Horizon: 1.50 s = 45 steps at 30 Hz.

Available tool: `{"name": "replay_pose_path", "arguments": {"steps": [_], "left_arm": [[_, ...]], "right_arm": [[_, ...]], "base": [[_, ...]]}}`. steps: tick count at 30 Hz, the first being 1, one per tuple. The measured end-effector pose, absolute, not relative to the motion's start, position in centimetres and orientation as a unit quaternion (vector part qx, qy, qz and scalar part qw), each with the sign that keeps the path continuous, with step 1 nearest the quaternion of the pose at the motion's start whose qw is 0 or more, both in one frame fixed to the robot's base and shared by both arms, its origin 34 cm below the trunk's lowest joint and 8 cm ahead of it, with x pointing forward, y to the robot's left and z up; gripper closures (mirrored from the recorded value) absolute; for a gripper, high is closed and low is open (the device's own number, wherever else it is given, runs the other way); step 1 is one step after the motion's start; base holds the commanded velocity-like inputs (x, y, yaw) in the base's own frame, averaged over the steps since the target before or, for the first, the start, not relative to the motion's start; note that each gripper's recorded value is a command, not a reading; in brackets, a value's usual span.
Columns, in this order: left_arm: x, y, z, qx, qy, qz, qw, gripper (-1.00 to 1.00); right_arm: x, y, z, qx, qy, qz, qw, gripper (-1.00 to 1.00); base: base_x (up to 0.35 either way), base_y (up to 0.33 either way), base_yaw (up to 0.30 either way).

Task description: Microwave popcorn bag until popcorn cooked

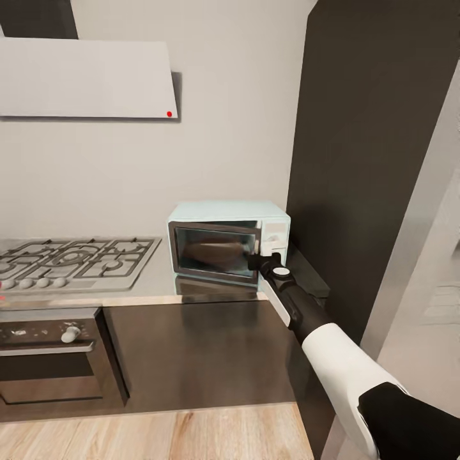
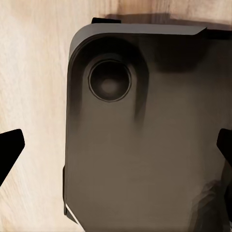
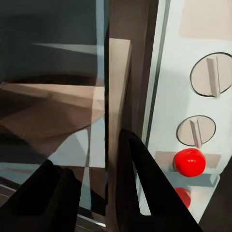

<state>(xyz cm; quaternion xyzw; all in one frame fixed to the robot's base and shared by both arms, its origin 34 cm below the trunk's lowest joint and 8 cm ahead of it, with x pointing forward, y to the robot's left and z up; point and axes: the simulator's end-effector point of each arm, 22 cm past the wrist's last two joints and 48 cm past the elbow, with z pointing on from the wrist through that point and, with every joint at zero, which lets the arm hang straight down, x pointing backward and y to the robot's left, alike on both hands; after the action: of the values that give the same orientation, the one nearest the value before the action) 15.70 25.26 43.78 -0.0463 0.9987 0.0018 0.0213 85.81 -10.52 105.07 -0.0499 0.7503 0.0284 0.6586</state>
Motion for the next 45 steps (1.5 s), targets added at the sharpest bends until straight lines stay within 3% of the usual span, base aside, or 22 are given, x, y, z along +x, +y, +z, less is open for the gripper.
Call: {"name": "replay_pose_path", "arguments": {"steps": [5, 6, 17, 22, 31, 37, 45], "left_arm": [[15.7, 25.3, 43.8, -0.046, 0.999, 0.002, 0.021, -1.0], [15.7, 25.3, 43.8, -0.046, 0.999, 0.002, 0.021, -1.0], [15.7, 25.3, 43.8, -0.046, 0.999, 0.002, 0.022, -1.0], [15.7, 25.3, 43.8, -0.046, 0.999, 0.002, 0.021, -1.0], [15.7, 25.3, 43.8, -0.046, 0.999, 0.002, 0.021, -1.0], [15.8, 25.3, 43.8, -0.046, 0.999, 0.002, 0.022, -1.0], [15.8, 25.2, 43.8, -0.046, 0.999, 0.002, 0.022, -1.0]], "right_arm": [[85.8, -10.5, 105.1, -0.05, 0.751, 0.028, 0.658, 1.0], [85.8, -10.5, 105.1, -0.05, 0.751, 0.028, 0.658, -1.0], [85.8, -11.2, 104.4, -0.049, 0.758, 0.016, 0.65, -1.0], [84.3, -8.9, 100.4, -0.11, 0.775, 0.034, 0.621, -1.0], [82.8, -19.7, 92.1, -0.168, 0.807, -0.029, 0.565, -1.0], [84.1, -28.4, 95.3, -0.04, 0.807, -0.023, 0.589, -1.0], [83.9, -27.5, 105.3, -0.015, 0.76, -0.018, 0.65, -1.0]], "base": [[0.0, 0.0, 0.0], [0.0, 0.0, 0.0], [0.0, 0.0, 0.0], [0.0, 0.0, 0.0], [0.0, 0.0, 0.0], [0.0, 0.0, 0.0], [0.024, 0.0, 0.0]]}}
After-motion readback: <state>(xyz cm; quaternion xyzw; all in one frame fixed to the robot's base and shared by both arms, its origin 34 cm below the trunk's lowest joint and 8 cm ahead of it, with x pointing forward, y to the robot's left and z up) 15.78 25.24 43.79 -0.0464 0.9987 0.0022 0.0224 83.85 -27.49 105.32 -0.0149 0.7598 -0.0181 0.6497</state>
